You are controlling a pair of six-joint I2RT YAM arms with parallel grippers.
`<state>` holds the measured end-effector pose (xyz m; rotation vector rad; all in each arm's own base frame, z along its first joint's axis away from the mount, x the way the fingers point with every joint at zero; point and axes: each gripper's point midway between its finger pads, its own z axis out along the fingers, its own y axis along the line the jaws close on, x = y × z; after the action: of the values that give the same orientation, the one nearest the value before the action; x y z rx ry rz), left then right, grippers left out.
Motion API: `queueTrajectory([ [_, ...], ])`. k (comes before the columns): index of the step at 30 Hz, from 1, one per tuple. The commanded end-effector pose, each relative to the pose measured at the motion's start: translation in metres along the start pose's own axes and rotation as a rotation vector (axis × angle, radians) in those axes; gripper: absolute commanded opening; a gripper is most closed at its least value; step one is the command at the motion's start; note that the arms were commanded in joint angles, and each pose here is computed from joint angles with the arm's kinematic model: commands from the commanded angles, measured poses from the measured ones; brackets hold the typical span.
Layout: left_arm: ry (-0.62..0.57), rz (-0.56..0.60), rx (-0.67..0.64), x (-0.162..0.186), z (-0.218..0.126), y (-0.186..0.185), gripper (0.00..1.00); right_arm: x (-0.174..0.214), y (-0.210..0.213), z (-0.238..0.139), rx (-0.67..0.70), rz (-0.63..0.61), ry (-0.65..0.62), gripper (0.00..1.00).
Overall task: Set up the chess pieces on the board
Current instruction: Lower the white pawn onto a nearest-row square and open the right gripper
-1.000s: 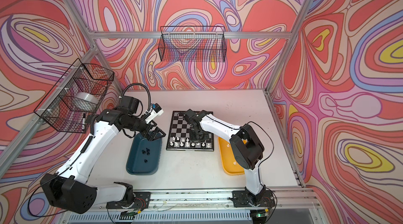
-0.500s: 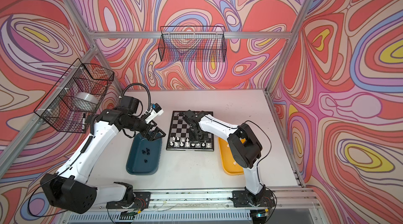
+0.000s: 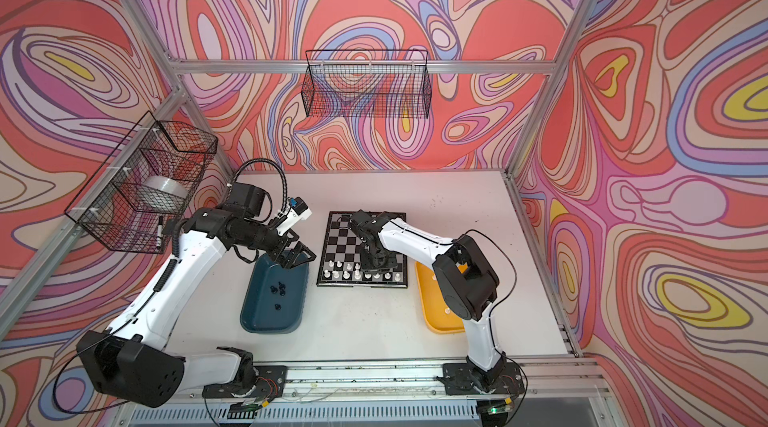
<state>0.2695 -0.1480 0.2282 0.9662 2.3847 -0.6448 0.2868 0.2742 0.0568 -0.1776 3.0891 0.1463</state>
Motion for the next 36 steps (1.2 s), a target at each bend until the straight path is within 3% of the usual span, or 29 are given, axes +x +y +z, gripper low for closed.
queueTrajectory([
  [1, -0.008, 0.01, 0.015, -0.001, -0.005, -0.004, 0.97, 0.002, 0.002, 0.009, 0.013, -0.015, 0.016, 0.13],
  [26, -0.012, 0.017, 0.009, -0.002, -0.007, -0.005, 0.97, -0.001, 0.001, -0.008, 0.023, -0.029, -0.013, 0.26],
  [36, -0.013, 0.018, 0.005, -0.002, -0.009, -0.005, 0.97, -0.003, 0.004, -0.019, 0.014, -0.038, -0.032, 0.26],
])
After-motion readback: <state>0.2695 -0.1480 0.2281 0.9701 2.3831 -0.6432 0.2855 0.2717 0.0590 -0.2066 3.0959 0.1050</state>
